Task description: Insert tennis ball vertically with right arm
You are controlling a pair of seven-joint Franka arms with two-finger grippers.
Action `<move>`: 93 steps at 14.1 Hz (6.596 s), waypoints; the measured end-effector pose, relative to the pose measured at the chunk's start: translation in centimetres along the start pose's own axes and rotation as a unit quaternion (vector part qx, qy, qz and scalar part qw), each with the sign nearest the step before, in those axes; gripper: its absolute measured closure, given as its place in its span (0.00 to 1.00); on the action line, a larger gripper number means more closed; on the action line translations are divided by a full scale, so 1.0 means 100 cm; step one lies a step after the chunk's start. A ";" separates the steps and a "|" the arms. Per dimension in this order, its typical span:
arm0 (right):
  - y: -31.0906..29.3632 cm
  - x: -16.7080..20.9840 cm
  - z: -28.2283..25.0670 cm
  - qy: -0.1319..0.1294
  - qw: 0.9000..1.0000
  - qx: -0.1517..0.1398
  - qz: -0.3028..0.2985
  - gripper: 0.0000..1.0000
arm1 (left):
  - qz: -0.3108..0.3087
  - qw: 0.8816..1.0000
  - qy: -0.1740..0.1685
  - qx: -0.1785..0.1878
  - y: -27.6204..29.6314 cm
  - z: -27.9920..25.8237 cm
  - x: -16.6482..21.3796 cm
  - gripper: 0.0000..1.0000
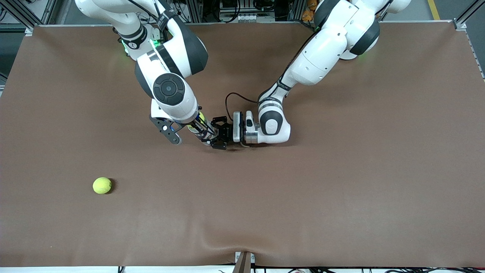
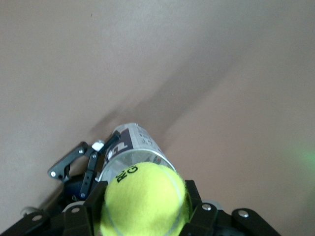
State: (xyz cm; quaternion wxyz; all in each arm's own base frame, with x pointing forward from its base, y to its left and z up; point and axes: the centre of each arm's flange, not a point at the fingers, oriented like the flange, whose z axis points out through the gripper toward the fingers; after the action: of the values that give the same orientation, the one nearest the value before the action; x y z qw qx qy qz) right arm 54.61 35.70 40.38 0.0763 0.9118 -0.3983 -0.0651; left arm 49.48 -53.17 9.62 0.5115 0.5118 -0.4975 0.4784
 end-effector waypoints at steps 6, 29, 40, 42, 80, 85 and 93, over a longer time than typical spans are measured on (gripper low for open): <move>-0.003 -0.011 0.010 0.019 1.000 -0.008 0.016 0.28 | 0.000 1.000 0.001 -0.001 0.000 0.000 0.000 0.31; 0.114 0.254 -0.013 -0.018 0.982 -0.001 -0.186 0.00 | -0.009 1.000 -0.005 -0.002 0.006 -0.003 -0.019 0.13; 0.136 0.403 0.107 -0.003 0.879 0.008 -0.476 0.00 | -0.009 1.000 -0.005 -0.002 0.007 -0.003 -0.019 0.16; 0.125 0.407 0.113 0.022 0.855 0.014 -0.519 0.00 | -0.009 1.000 -0.005 -0.002 0.007 -0.003 -0.019 0.17; 0.121 0.439 0.217 0.033 0.818 0.069 -0.571 0.10 | -0.009 1.000 -0.005 -0.002 0.007 -0.003 -0.019 0.19; 0.117 0.443 0.206 0.045 0.817 0.071 -0.571 0.33 | -0.009 1.000 -0.005 -0.002 0.007 -0.003 -0.019 0.19; 0.087 0.382 0.099 0.018 0.878 0.086 -0.470 0.33 | -0.009 1.000 -0.005 -0.002 0.007 -0.003 -0.019 0.19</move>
State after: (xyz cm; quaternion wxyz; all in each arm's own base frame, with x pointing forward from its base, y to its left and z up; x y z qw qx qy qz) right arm 72.36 0.84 30.13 -0.0346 0.9957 0.0744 -0.0429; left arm 48.72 -52.78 7.77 0.5143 0.5178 -0.4966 0.4699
